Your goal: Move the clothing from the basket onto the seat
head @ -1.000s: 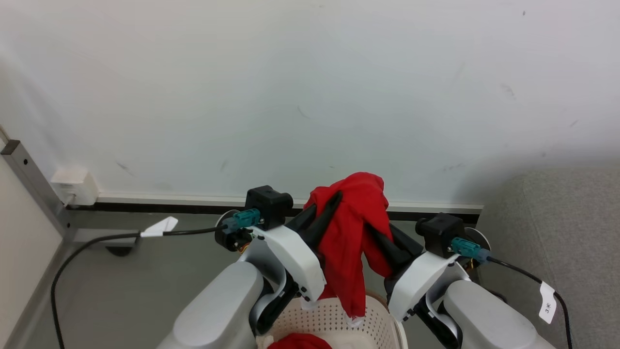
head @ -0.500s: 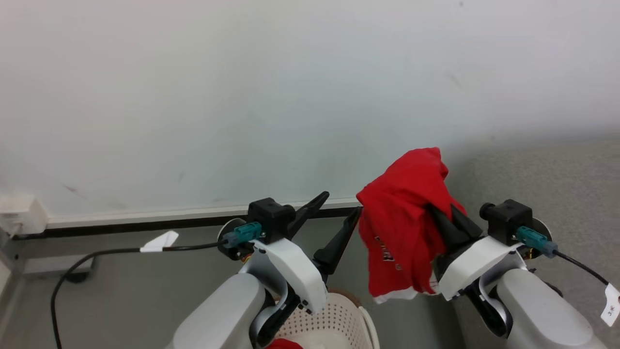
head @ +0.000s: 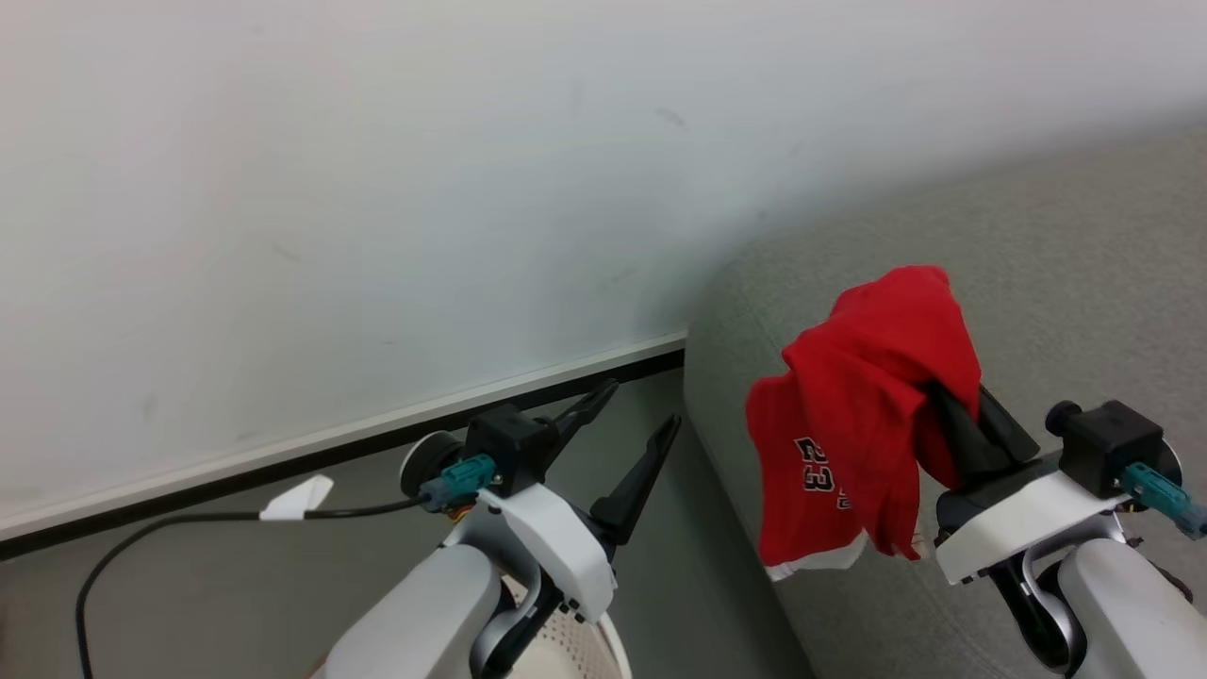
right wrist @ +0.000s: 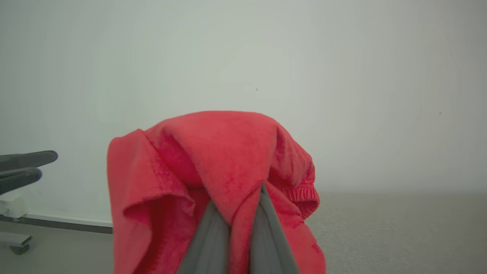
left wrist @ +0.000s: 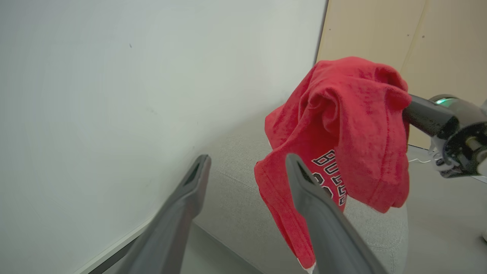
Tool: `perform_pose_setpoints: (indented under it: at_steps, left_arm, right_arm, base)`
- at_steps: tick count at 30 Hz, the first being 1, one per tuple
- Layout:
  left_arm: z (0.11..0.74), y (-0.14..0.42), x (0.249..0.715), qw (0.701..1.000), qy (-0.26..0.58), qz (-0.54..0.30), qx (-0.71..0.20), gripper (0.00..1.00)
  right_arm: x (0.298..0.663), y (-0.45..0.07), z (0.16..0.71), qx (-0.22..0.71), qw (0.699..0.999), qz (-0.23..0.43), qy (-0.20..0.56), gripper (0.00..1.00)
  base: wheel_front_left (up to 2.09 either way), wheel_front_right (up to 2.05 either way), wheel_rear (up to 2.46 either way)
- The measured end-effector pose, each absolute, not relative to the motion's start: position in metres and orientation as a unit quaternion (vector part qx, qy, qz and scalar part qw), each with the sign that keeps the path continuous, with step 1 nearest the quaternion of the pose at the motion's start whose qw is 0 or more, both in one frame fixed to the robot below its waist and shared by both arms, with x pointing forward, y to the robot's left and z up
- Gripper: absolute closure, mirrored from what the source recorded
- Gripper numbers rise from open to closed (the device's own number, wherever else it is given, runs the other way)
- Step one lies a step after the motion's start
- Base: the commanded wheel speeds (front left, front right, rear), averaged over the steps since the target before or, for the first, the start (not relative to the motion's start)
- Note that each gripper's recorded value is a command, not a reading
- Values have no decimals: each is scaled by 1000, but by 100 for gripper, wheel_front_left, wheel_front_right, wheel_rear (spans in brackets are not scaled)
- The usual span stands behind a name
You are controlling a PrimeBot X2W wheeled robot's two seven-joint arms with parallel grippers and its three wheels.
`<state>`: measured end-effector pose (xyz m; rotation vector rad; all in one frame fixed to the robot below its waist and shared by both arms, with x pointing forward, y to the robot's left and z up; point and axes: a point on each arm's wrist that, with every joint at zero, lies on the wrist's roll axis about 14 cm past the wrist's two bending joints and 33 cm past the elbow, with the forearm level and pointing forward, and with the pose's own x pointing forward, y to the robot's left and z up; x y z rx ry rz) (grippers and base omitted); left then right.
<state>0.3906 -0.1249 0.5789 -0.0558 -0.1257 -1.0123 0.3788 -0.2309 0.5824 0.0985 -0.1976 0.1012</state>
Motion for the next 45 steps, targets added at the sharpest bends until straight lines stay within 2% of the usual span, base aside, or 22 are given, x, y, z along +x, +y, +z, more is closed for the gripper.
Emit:
perform_pose_setpoints:
  at_steps: [12, 23, 31, 34, 45]
  left_arm:
    - [561, -182, 372, 828, -47, -557, -39, 0]
    - [544, -192, 370, 818, -26, -573, -43, 0]
    - [534, -182, 384, 827, -13, -560, -47, 0]
    - [527, -174, 394, 833, -3, -552, -48, 0]
    - [503, -143, 439, 851, 14, -523, -41, 0]
  right_arm:
    - [318, -303, 577, 40, 990, -72, -113, 100]
    - [311, -324, 570, 38, 989, -106, -99, 100]
    - [343, -352, 576, 32, 990, -114, -72, 100]
    - [359, -364, 564, 33, 991, -121, -36, 100]
    - [443, -391, 561, 57, 989, -133, -14, 100]
  base:
    - [0, 0, 0]
    - [0, 0, 0]
    - [0, 0, 0]
    - [0, 0, 0]
    - [0, 0, 0]
